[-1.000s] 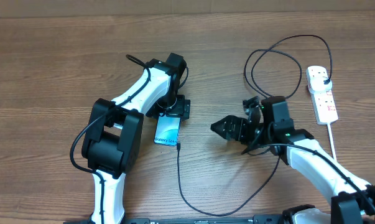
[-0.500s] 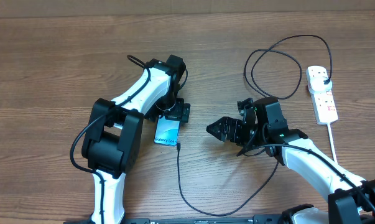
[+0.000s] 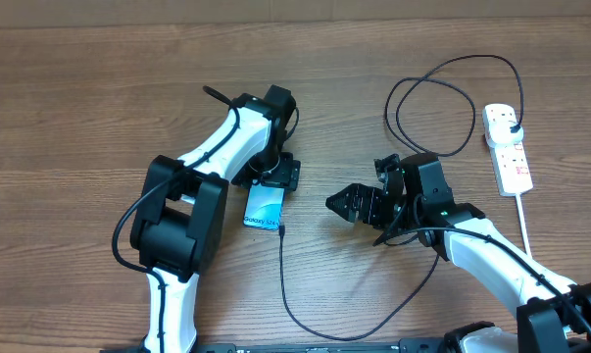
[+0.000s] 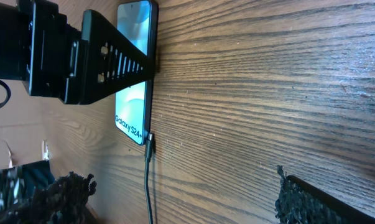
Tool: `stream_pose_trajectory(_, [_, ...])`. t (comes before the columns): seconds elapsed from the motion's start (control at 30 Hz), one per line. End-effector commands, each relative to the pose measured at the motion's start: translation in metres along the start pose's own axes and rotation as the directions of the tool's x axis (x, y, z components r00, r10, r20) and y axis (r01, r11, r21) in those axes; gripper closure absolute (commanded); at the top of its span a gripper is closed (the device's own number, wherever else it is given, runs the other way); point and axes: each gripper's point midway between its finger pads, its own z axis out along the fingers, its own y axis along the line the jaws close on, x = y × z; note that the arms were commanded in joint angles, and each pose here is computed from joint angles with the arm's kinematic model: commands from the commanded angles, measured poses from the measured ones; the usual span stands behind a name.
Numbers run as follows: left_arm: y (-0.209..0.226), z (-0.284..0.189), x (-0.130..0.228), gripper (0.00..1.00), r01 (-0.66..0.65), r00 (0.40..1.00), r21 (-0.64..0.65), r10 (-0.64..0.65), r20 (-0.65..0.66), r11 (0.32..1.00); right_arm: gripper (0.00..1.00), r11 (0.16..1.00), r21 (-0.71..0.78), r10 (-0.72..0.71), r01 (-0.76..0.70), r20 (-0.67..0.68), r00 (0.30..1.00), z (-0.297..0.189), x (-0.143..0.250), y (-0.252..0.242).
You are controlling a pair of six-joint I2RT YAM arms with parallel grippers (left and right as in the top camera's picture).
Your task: Plug charger to phone and switch on socket
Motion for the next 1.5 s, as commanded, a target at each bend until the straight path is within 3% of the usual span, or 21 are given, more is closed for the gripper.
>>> stream_pose_trajectory(0.0, [0.002,0.010,0.004,0.11,0.025,1.000,-0.044,-0.026,-0.011,0.999,0.00,1.000,-0.008,-0.017,0.018,0.018,1.000,-0.001,-0.008,0.008])
stream_pose_trajectory(0.37, [0.009,0.026,0.011,0.07,0.024,1.000,-0.080,-0.025,-0.014,0.996,0.00,1.000,-0.001,-0.016,0.016,0.019,1.000,-0.001,-0.008,0.006])
stream_pose_trajectory(0.6, [0.010,0.032,0.013,0.17,0.024,1.000,-0.080,-0.025,-0.014,0.996,0.00,1.000,0.003,-0.010,0.010,0.012,1.000,0.000,-0.007,0.005])
stream_pose_trajectory(0.87, [0.009,0.032,0.010,0.17,0.024,1.000,-0.075,-0.024,-0.002,0.997,0.00,1.000,0.014,0.005,-0.005,-0.004,1.000,0.000,-0.002,0.002])
stream_pose_trajectory(1.2, [0.008,0.031,0.011,0.27,0.030,0.999,-0.055,-0.031,-0.016,0.998,0.00,0.998,0.028,0.051,-0.050,-0.023,0.998,0.002,0.008,-0.007])
stream_pose_trajectory(1.47, [-0.014,0.012,0.007,0.28,0.033,0.998,0.181,-0.021,-0.067,0.983,0.00,0.997,-0.070,-0.027,0.023,-0.048,0.998,0.012,0.017,0.024])
